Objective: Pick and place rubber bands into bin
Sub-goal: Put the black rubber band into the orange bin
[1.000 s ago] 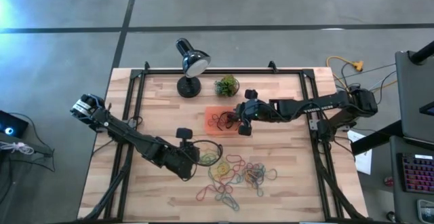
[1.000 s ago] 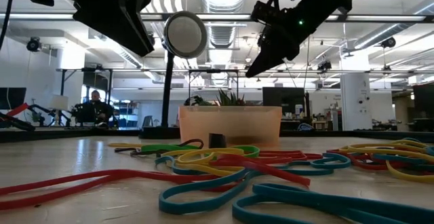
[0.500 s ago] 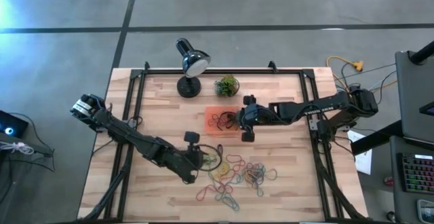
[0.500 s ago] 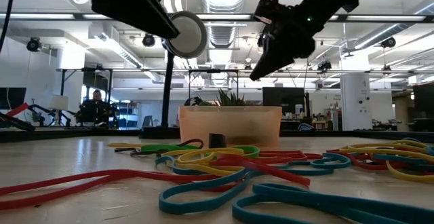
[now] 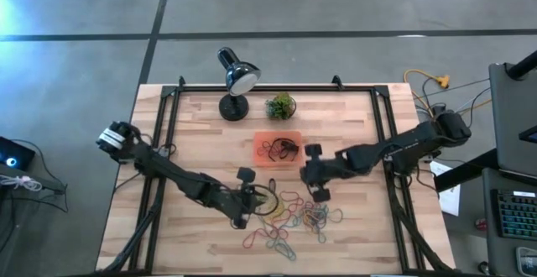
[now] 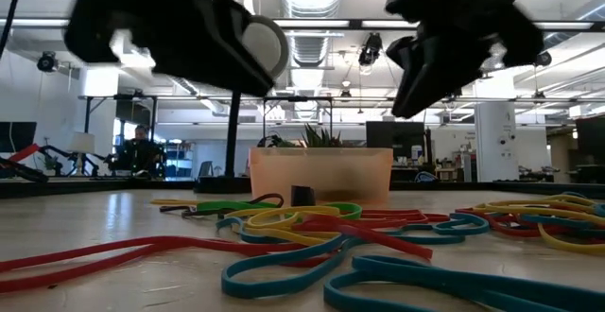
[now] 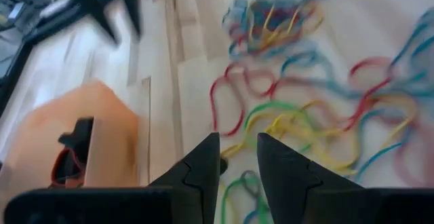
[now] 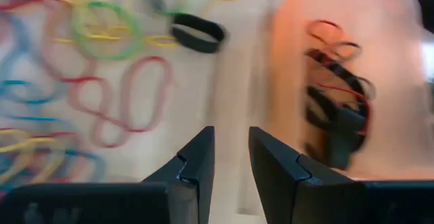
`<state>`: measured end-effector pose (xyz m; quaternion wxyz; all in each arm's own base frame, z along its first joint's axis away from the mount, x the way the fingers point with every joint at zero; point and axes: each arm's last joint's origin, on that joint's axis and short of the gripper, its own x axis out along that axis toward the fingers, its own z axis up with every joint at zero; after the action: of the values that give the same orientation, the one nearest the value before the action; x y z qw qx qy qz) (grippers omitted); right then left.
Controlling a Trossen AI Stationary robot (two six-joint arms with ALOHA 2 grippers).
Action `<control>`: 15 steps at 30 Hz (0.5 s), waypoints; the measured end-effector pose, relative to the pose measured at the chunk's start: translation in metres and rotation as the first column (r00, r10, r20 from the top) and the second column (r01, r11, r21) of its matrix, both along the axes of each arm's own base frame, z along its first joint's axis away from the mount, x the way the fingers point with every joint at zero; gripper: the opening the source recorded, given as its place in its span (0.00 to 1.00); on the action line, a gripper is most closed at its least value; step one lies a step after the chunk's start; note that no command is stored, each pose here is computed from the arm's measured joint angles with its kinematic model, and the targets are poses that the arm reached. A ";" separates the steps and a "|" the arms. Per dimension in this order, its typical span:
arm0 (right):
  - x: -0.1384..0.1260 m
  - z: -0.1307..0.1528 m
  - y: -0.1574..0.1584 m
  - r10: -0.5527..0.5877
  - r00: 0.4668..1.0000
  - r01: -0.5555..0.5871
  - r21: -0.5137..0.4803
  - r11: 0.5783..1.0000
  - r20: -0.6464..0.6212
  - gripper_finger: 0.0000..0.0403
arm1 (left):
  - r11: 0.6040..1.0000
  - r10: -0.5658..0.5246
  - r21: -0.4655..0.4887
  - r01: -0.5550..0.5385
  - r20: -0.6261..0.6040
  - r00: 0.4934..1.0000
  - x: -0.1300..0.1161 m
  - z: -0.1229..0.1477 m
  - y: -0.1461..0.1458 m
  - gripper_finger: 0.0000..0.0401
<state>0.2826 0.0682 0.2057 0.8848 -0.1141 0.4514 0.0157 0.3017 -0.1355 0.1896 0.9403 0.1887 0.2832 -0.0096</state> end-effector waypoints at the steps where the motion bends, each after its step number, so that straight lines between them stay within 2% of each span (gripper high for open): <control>1: -0.001 0.000 0.006 0.016 1.000 -0.016 0.004 1.000 0.001 0.20 | 1.000 0.003 0.015 -0.003 -0.012 1.000 0.004 -0.004 0.001 0.21; 9: -0.016 0.002 0.047 0.088 0.996 -0.088 0.054 0.995 0.016 0.17 | 0.997 0.070 0.041 -0.068 -0.068 0.995 0.028 -0.024 0.018 0.21; 15: -0.027 0.005 0.067 0.101 0.994 -0.103 0.084 0.991 0.033 0.15 | 0.999 0.029 -0.021 -0.031 -0.110 0.994 0.045 -0.033 0.026 0.21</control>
<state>0.2559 0.1349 0.2105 0.8934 -0.0991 0.4311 0.0787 0.3464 -0.1096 0.1569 0.9254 0.1732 0.3370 -0.0089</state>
